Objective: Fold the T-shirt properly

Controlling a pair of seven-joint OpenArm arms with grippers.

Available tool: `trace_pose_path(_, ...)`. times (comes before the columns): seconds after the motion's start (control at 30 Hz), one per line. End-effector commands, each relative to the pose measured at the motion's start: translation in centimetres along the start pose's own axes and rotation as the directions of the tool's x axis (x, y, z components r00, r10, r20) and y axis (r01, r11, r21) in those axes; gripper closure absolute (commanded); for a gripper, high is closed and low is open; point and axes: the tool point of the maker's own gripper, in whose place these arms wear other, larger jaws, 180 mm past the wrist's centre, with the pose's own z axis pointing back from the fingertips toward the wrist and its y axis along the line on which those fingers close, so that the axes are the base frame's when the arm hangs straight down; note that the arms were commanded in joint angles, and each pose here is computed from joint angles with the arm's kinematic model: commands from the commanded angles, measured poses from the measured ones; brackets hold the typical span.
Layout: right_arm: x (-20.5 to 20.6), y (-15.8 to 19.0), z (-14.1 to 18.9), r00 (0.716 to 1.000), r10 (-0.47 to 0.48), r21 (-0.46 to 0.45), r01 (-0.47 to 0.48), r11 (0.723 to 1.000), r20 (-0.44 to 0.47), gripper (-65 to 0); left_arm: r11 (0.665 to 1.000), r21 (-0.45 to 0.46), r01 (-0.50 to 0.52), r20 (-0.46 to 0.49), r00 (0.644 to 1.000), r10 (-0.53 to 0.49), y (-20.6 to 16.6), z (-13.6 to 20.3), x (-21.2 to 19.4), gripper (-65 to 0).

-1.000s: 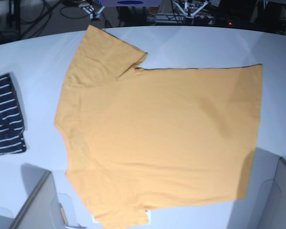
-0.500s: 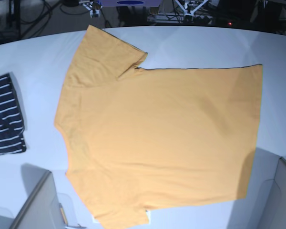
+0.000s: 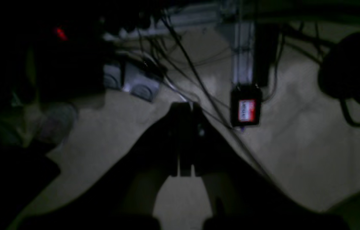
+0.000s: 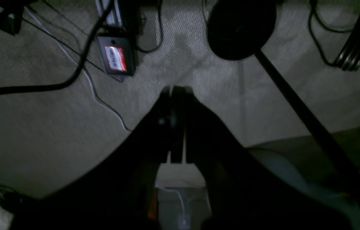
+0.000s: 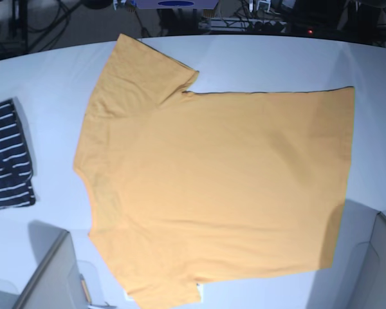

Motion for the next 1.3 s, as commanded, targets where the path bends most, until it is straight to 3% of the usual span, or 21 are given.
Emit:
trace_pose_path(0.0,-1.1,0.0,0.4,1.0,-0.003,0.0,0.003,1.0,-0.007,0.0,1.0,0.007,0.004,-0.002,1.0,-0.004,0.5,0.7,-1.2,0.0)
trace_pose_path(0.27,-1.2,0.2,3.7,0.993,-0.001,-0.002,0.001,1.0,0.12,0.0,0.998,0.03,0.056,0.137,0.989,-0.059,2.8,4.7,-1.5,0.0)
trace_pose_path(0.37,-0.6,-1.3,5.8,0.981,-0.044,-0.037,0.051,0.998,0.188,0.0,0.996,0.03,0.08,0.201,0.976,-0.084,3.0,7.2,-0.8,0.0)
trace_pose_path(0.6,2.2,-4.9,11.5,0.951,-0.09,-0.114,0.129,0.985,0.297,0.0,0.993,0.001,0.116,0.391,0.914,-0.107,1.3,13.7,4.1,0.0)
trace_pose_path(0.7,4.4,-5.8,14.3,0.924,-0.102,-0.134,0.161,0.978,0.368,0.0,0.993,-0.011,0.12,0.465,0.879,-0.102,0.4,16.5,6.5,0.0)
trace_pose_path(0.87,9.3,-7.3,19.8,0.846,-0.12,-0.16,0.235,0.959,0.519,0.0,0.995,0.052,0.082,0.579,0.81,-0.097,2.6,21.1,11.0,0.0)
trace_pose_path(1.03,14.5,-7.6,24.2,0.75,-0.107,-0.147,0.265,0.953,0.653,0.0,0.992,0.004,-0.127,0.681,0.727,0.09,5.3,24.3,14.9,0.0)
trace_pose_path(1.1,16.4,-7.4,25.4,0.707,-0.117,-0.129,0.284,0.95,0.698,0.0,0.985,0.011,-0.173,0.697,0.707,0.116,6.7,24.8,15.4,0.0)
trace_pose_path(1.17,18.0,-7.2,26.3,0.658,-0.161,-0.075,0.315,0.946,0.736,0.0,0.983,0.037,-0.18,0.709,0.698,0.101,7.6,25.1,15.7,0.0)
trace_pose_path(1.27,19.6,-6.6,26.8,0.574,-0.305,0.085,0.377,0.922,0.76,0.0,0.981,0.05,-0.185,0.717,0.69,0.094,8.3,25.1,16.0,0.0)
